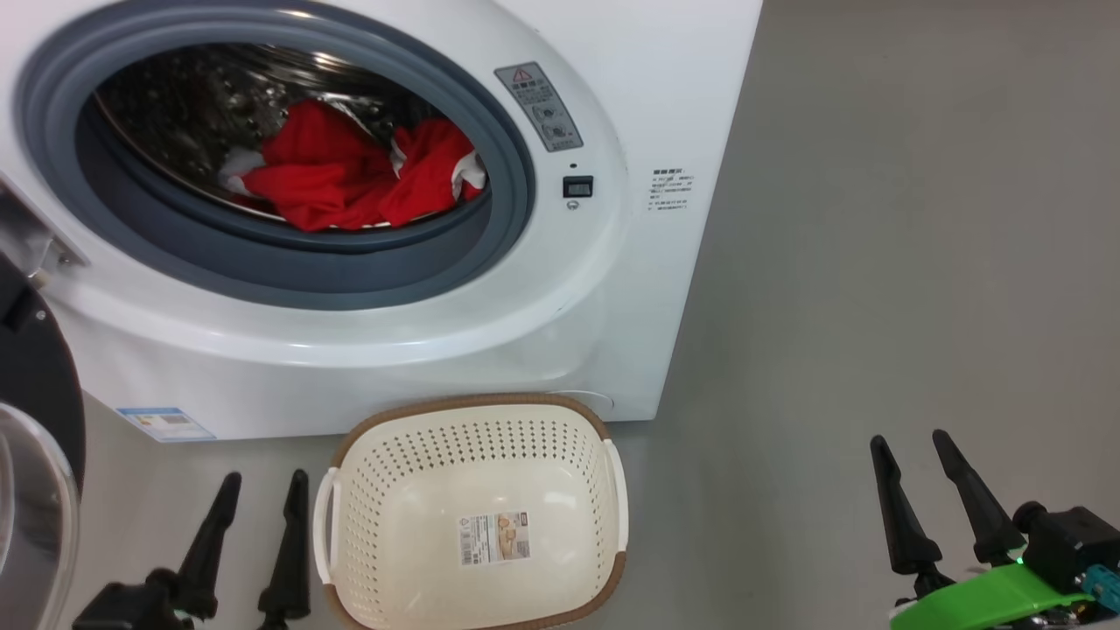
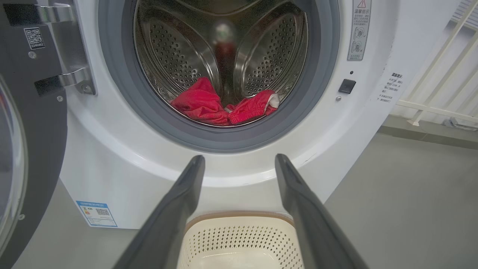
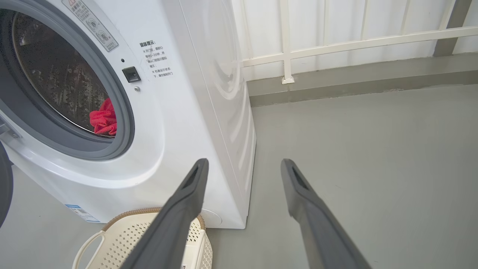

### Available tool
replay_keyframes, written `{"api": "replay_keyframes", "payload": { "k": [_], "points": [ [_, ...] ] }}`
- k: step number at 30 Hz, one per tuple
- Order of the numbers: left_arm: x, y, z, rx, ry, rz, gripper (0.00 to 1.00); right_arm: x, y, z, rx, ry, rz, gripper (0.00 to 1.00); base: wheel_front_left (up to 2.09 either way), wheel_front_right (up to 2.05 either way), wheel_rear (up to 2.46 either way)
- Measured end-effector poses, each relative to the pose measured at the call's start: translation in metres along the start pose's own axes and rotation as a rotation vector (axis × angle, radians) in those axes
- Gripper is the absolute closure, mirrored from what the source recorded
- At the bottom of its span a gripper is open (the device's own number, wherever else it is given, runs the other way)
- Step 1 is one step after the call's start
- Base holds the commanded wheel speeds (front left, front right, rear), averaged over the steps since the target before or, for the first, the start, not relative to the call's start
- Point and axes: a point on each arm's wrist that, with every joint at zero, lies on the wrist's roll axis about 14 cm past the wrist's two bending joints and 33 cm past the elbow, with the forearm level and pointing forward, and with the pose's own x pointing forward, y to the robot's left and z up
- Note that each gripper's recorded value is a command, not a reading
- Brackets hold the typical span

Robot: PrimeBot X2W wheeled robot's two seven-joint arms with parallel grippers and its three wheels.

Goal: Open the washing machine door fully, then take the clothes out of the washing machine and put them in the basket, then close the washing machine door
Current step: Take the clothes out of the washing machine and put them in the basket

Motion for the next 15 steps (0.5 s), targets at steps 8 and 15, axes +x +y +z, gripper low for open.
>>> {"api": "replay_keyframes", "payload": {
  "k": [8,15],
  "points": [
    [0.046,-0.016,0.004,0.031,-0.018,-0.055,0.00,0.012,0.004,-0.003,0.017,0.003,-0.001,0.00,0.00,0.00,0.00],
    [0.113,-0.039,0.011,0.094,-0.043,-0.109,0.00,0.027,0.002,-0.007,0.024,0.009,-0.009,0.00,0.00,0.00,0.00]
  ]
}}
